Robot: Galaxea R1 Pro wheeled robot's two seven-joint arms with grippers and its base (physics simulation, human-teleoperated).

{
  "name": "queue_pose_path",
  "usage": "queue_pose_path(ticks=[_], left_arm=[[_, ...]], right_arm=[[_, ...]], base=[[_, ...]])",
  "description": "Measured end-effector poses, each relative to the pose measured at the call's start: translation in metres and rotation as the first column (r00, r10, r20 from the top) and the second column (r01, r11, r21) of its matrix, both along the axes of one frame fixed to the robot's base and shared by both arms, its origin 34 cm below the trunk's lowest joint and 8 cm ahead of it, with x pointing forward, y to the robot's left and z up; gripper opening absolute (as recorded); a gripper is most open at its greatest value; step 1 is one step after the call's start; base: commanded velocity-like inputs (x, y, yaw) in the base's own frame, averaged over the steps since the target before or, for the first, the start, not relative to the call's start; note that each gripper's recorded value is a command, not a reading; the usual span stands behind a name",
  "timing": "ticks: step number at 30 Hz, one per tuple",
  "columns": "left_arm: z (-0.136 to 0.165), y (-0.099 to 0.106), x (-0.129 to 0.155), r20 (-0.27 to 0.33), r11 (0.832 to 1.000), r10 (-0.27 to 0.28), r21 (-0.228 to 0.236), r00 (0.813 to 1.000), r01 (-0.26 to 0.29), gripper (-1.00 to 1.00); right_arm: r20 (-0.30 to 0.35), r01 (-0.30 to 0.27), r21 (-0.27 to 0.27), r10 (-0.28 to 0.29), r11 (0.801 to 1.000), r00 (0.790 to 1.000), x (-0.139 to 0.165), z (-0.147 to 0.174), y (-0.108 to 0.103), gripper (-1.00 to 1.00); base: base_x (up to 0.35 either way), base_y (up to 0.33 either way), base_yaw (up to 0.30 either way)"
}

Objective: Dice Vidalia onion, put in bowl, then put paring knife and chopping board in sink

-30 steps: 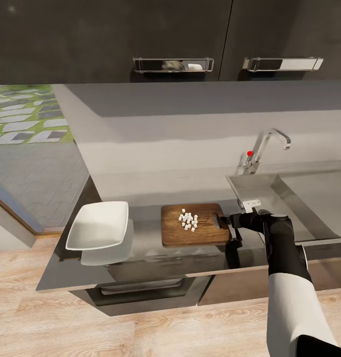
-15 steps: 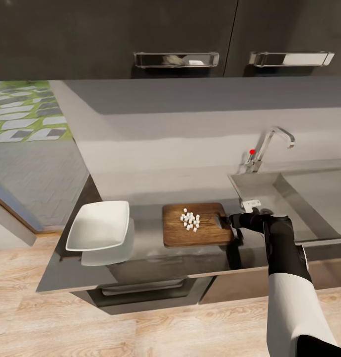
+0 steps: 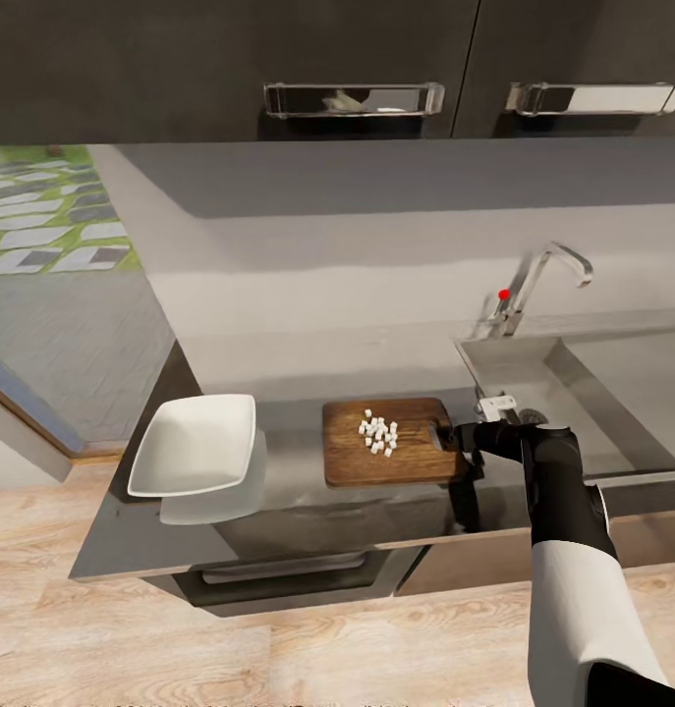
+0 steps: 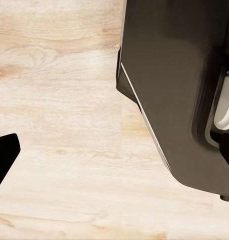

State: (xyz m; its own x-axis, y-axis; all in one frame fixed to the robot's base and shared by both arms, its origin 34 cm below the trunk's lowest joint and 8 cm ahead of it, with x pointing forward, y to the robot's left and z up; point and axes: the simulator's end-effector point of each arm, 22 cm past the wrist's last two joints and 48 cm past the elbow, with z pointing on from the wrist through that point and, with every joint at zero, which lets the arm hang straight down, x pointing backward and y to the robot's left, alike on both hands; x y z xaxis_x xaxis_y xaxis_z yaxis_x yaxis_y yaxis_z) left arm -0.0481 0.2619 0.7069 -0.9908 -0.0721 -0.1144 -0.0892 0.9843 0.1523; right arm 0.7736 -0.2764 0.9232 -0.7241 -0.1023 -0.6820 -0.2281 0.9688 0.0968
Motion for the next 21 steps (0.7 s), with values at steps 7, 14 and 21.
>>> queue_pose_path(ticks=[7, 14, 21], left_arm=[[0.002, 0.000, -0.003, -0.011, 1.000, 0.000, 0.000, 1.000, 0.000, 1.00], [0.003, 0.000, -0.006, -0.022, 1.000, 0.000, 0.000, 1.000, 0.000, 1.00], [0.005, 0.000, -0.010, -0.032, 1.000, 0.000, 0.000, 0.999, 0.000, 1.00]], right_arm=[[-0.011, 0.000, 0.000, 0.000, 1.000, 1.000, -0.001, -0.007, 0.000, 1.00], [-0.022, 0.000, 0.000, 0.000, 1.000, 1.000, -0.002, -0.014, 0.000, 1.00], [-0.023, -0.002, -0.003, 0.002, 1.000, 1.000, -0.002, -0.019, -0.001, 1.00]], base=[[0.000, 0.000, 0.000], [0.000, 0.000, 0.000], [0.000, 0.000, 0.000]])
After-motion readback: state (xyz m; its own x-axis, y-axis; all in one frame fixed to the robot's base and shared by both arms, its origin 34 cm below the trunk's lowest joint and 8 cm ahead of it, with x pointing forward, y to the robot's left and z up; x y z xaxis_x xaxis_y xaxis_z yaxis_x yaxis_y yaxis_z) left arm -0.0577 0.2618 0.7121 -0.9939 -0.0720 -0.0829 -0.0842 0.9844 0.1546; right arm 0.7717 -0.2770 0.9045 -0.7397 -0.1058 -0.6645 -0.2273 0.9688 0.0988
